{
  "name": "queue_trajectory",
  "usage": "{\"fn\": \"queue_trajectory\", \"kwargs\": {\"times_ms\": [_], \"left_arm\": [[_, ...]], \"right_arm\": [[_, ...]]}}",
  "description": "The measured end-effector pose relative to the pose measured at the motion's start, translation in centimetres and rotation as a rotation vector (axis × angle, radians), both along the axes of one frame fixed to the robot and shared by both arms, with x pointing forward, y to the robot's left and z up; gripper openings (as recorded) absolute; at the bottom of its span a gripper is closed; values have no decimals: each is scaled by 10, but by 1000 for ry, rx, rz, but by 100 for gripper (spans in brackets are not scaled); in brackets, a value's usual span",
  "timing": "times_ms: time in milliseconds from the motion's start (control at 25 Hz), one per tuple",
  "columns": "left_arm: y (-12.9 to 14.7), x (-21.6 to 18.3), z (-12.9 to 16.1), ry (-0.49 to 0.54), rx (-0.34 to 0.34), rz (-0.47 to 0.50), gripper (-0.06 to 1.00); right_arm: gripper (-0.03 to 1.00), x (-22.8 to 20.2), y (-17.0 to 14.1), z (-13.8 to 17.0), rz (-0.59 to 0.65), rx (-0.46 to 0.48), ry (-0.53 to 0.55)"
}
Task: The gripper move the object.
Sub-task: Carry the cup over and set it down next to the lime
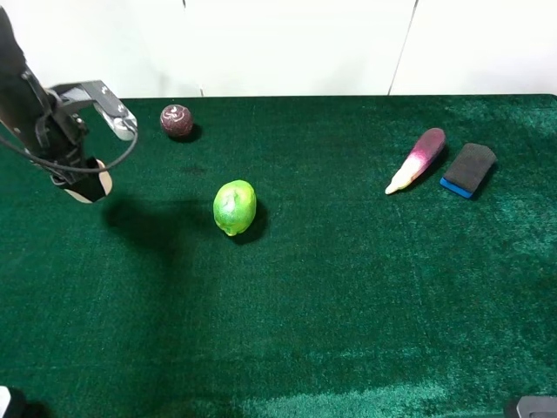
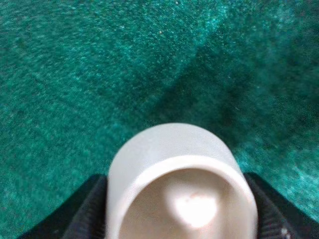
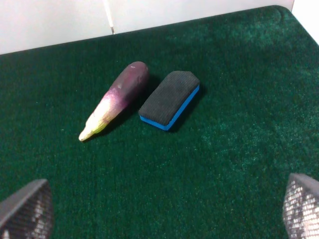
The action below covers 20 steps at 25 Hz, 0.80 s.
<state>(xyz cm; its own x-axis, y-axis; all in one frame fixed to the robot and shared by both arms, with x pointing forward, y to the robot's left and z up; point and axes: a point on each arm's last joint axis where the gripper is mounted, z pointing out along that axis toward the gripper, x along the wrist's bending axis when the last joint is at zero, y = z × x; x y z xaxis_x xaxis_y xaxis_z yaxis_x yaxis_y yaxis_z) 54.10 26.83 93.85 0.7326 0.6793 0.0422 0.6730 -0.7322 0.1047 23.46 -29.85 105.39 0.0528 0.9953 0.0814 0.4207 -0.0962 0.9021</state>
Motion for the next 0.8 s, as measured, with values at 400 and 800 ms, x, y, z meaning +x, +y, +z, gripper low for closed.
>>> {"fn": "queue_trajectory", "kwargs": {"times_ms": [400, 800], "left_arm": [[-1, -13, 32, 26, -40, 172, 57], [-16, -8, 60, 78, -74, 331, 57]], "right_arm": [[69, 0, 0, 0, 0, 0, 0], [69, 0, 0, 0, 0, 0, 0]]}}
